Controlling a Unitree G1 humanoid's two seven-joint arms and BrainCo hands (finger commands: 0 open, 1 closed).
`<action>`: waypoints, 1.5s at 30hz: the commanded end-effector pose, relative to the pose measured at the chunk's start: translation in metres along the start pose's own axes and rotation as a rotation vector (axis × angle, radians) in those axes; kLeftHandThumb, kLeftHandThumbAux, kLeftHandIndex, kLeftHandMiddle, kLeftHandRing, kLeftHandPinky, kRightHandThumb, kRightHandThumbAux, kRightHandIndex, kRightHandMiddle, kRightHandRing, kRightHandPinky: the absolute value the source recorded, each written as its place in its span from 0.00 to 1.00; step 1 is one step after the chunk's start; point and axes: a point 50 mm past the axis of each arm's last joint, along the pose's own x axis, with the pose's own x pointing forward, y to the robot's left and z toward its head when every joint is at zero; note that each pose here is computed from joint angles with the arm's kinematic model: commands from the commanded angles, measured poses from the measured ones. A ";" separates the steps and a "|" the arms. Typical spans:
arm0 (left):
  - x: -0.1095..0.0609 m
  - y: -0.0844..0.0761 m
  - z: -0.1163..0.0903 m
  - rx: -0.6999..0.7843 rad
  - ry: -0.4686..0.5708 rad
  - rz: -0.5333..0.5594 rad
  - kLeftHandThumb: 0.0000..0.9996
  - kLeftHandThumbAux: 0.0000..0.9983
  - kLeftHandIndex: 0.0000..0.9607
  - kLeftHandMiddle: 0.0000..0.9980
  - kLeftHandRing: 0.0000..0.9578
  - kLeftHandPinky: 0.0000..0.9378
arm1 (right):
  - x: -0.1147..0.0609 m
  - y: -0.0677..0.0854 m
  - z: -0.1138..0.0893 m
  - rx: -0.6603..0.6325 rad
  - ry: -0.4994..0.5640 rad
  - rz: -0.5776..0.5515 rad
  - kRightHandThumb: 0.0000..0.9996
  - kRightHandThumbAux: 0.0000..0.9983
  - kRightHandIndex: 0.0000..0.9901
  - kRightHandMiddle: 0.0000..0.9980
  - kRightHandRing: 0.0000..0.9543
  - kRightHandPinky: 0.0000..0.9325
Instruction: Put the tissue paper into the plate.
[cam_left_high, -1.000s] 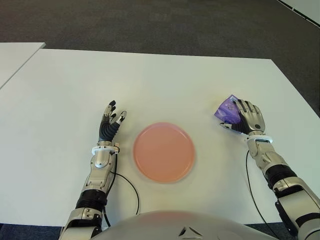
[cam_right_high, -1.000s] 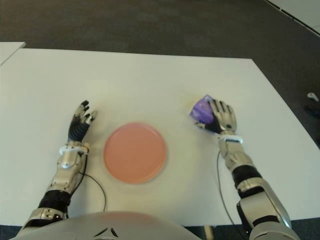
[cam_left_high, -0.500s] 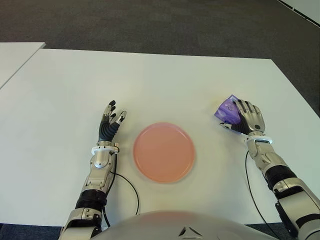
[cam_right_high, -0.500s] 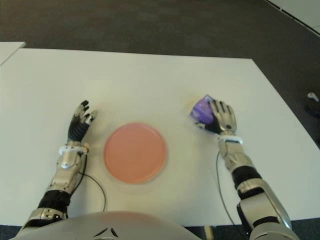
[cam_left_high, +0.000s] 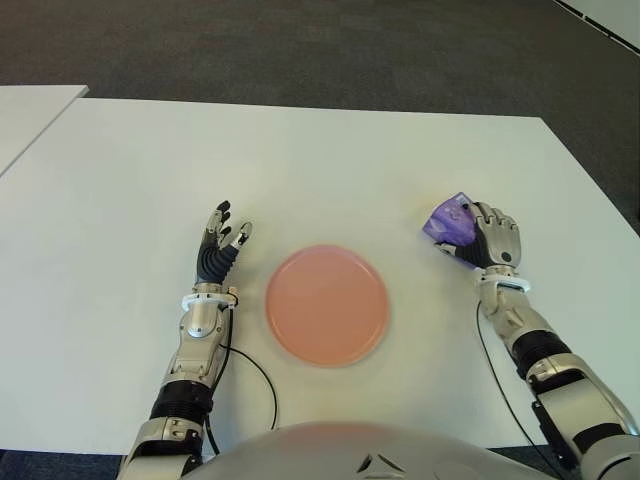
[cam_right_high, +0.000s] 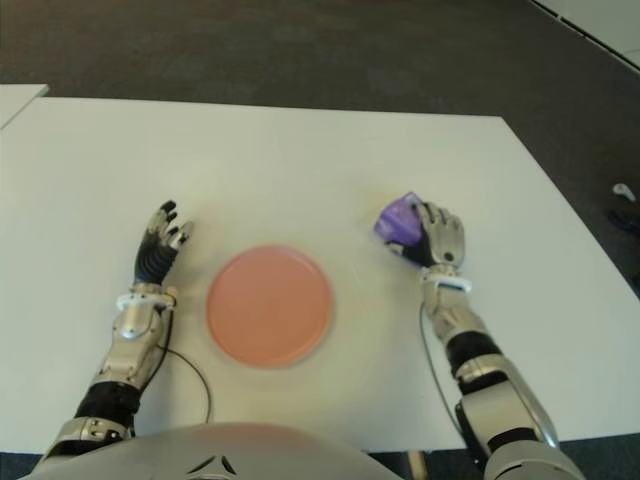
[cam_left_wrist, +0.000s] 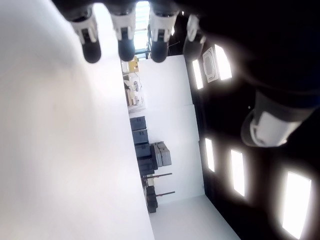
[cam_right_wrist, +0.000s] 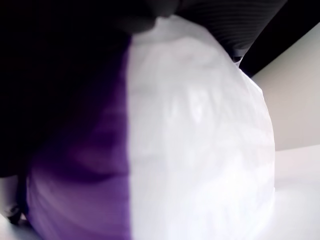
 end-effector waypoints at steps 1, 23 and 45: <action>-0.004 0.003 -0.004 0.005 0.016 0.003 0.00 0.51 0.00 0.00 0.00 0.00 | -0.045 0.043 0.008 0.019 0.000 0.248 0.85 0.68 0.41 0.51 0.74 0.79; -0.004 0.004 -0.005 0.008 0.009 0.008 0.00 0.51 0.00 0.00 0.00 0.00 | -0.049 0.043 0.018 0.067 -0.046 0.211 0.85 0.68 0.40 0.54 0.88 0.90; -0.003 0.003 -0.005 -0.013 0.012 0.023 0.00 0.50 0.00 0.00 0.00 0.00 | -0.048 0.036 0.023 0.108 -0.067 0.099 0.86 0.68 0.41 0.54 0.91 0.91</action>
